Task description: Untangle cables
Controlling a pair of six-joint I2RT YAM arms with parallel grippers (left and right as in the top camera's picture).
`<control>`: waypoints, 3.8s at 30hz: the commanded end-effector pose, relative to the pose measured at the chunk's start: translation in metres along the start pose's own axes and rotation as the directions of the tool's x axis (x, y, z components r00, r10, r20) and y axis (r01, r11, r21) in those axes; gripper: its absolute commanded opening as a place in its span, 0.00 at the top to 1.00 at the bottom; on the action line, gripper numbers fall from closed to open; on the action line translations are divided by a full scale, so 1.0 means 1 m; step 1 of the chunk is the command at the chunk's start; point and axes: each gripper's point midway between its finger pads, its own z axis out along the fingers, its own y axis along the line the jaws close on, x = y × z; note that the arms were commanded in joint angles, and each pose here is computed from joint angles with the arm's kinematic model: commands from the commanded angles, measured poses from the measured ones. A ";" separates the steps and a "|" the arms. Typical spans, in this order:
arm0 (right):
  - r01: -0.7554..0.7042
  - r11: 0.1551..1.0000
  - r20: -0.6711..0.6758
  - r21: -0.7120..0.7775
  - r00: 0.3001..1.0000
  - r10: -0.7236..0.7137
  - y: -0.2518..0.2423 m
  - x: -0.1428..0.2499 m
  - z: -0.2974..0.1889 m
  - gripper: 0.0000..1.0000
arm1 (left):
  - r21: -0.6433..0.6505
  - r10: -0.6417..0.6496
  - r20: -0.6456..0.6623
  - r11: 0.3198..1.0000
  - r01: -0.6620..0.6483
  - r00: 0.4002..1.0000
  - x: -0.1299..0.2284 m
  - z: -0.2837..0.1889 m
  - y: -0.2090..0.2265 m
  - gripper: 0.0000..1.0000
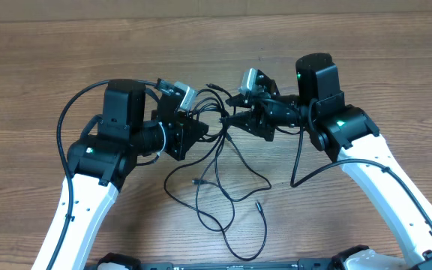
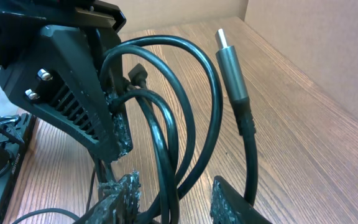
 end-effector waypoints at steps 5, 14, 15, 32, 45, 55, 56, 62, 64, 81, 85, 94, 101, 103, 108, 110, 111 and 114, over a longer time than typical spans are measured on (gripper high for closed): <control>-0.004 1.000 -0.006 -0.018 1.000 0.004 0.006 0.001 0.006 0.65 | 0.044 0.009 0.034 0.999 -0.011 0.999 -0.012 -0.004 -0.013 0.96; 0.000 1.000 -0.018 -0.004 1.000 0.000 0.005 0.003 0.008 0.80 | 0.043 0.007 0.035 0.999 -0.009 0.999 -0.012 -0.003 -0.012 0.96; 0.000 1.000 -0.018 -0.003 1.000 0.000 0.005 0.003 0.008 0.81 | 0.043 0.007 0.035 0.999 -0.009 0.999 -0.012 -0.003 -0.012 0.96; 0.031 0.999 0.003 0.016 1.000 -0.031 0.000 -0.004 0.008 0.75 | 0.027 -0.003 0.024 1.000 0.002 1.000 -0.010 -0.003 -0.009 0.96; 0.030 0.999 -0.004 0.028 1.000 -0.030 -0.002 -0.003 0.008 0.96 | 0.027 -0.002 0.024 1.000 0.002 1.000 -0.009 -0.003 -0.009 0.96; 0.027 0.999 -0.007 0.026 1.000 -0.026 -0.001 -0.002 0.008 0.96 | 0.027 -0.004 0.023 1.000 0.003 1.000 -0.009 -0.003 -0.009 0.96; 0.025 0.999 -0.008 0.026 1.000 -0.025 -0.001 -0.002 0.008 0.96 | 0.027 -0.004 0.023 1.000 0.003 1.000 -0.009 -0.003 -0.009 0.96; 0.000 1.000 -0.028 0.018 1.000 0.000 0.001 0.004 0.008 0.96 | -0.024 -0.019 0.016 1.000 0.019 1.000 -0.007 -0.003 0.000 0.96; -0.015 1.000 -0.040 0.012 0.999 0.015 0.003 0.008 0.008 0.96 | -0.103 -0.087 0.017 0.991 0.088 0.996 -0.005 -0.004 0.013 0.96; -0.127 0.992 -0.129 -0.026 0.984 0.122 0.018 0.032 0.006 0.96 | -0.232 -0.221 0.051 0.946 0.227 0.974 -0.001 -0.008 0.037 0.96; -0.159 0.987 -0.156 -0.035 0.976 0.152 0.022 0.038 0.004 0.96 | -0.256 -0.259 0.065 0.929 0.267 0.964 0.000 -0.009 0.041 0.96; -0.246 0.968 -0.227 -0.053 0.947 0.228 0.036 0.055 0.000 0.96 | -0.275 -0.293 0.080 0.912 0.304 0.953 0.000 -0.010 0.045 0.96; -0.287 0.956 -0.261 -0.060 0.929 0.263 0.043 0.062 -0.002 0.96 | -0.274 -0.293 0.080 0.912 0.303 0.953 0.000 -0.010 0.045 0.96; -0.298 0.953 -0.270 -0.061 0.924 0.271 0.044 0.064 -0.003 0.96 | -0.274 -0.292 0.080 0.913 0.303 0.953 0.000 -0.010 0.045 0.96; -0.325 0.943 -0.292 -0.066 0.910 0.294 0.049 0.068 -0.005 0.96 | -0.275 -0.293 0.079 0.912 0.303 0.953 0.000 -0.010 0.045 0.96; -0.335 0.940 -0.300 -0.067 0.905 0.301 0.051 0.070 -0.005 0.96 | -0.275 -0.293 0.078 0.912 0.303 0.953 0.001 -0.010 0.045 0.96; -0.340 0.938 -0.304 -0.068 0.903 0.305 0.052 0.071 -0.006 0.96 | -0.275 -0.293 0.078 0.912 0.303 0.953 0.001 -0.010 0.045 0.96; -0.346 0.936 -0.310 -0.067 0.899 0.310 0.053 0.072 -0.006 0.96 | -0.275 -0.294 0.078 0.912 0.304 0.953 0.001 -0.010 0.045 0.96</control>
